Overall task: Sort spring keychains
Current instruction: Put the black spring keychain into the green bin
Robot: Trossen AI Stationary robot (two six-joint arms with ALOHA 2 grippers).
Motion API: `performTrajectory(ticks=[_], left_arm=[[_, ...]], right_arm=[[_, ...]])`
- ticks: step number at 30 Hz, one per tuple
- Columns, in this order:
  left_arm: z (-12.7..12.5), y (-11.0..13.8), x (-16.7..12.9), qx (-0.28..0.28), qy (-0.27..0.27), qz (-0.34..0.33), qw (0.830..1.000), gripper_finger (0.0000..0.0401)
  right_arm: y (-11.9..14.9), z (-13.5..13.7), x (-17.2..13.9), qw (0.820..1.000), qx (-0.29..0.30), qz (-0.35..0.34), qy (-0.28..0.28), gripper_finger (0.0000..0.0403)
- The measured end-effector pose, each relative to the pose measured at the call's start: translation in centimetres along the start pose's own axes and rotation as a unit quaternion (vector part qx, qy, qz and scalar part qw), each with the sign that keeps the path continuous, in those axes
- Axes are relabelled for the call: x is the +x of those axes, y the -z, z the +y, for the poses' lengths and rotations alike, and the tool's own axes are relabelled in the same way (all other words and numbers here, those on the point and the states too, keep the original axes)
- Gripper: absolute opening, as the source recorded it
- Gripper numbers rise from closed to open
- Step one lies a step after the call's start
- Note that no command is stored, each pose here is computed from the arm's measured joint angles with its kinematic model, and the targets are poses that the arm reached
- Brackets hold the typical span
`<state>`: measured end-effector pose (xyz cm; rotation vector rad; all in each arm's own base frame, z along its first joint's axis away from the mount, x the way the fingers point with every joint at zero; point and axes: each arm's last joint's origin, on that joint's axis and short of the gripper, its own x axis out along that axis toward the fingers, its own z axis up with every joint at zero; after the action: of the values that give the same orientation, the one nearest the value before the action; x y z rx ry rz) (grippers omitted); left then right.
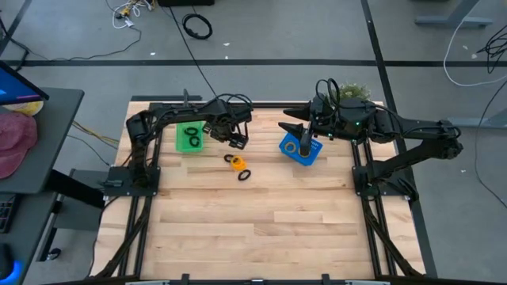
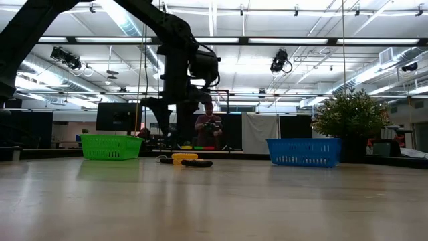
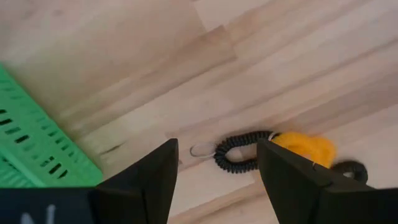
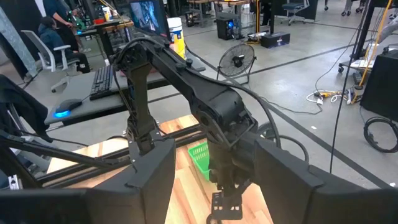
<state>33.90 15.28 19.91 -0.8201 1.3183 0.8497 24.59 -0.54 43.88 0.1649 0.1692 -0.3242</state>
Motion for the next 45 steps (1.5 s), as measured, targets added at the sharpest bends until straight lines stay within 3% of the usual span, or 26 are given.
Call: performTrajectory(ticks=[12, 19, 28, 45], left_arm=[[0.8, -0.4, 0.1, -0.001, 0.032, 0.038, 0.999, 0.0223], [1.0, -0.4, 0.2, 0.008, 0.026, 0.042, 0.999, 0.0222], [0.8, -0.6, 3.0, 0.018, -0.009, 0.071, 0.997, 0.0222], [0.5, -0.5, 4.3, 0.094, 0.004, 0.098, 0.991, 0.0222]], right_arm=[[0.0, 0.0, 0.0, 1.0, 0.009, 0.0, 0.0, 0.0217], [0.1, 0.0, 0.2, 1.0, 0.01, 0.002, 0.0, 0.0217], [0.2, 0.3, 0.3, 1.0, 0.009, 0.006, -0.004, 0.0217], [0.2, 0.4, 0.2, 1.0, 0.008, 0.006, -0.005, 0.0217]])
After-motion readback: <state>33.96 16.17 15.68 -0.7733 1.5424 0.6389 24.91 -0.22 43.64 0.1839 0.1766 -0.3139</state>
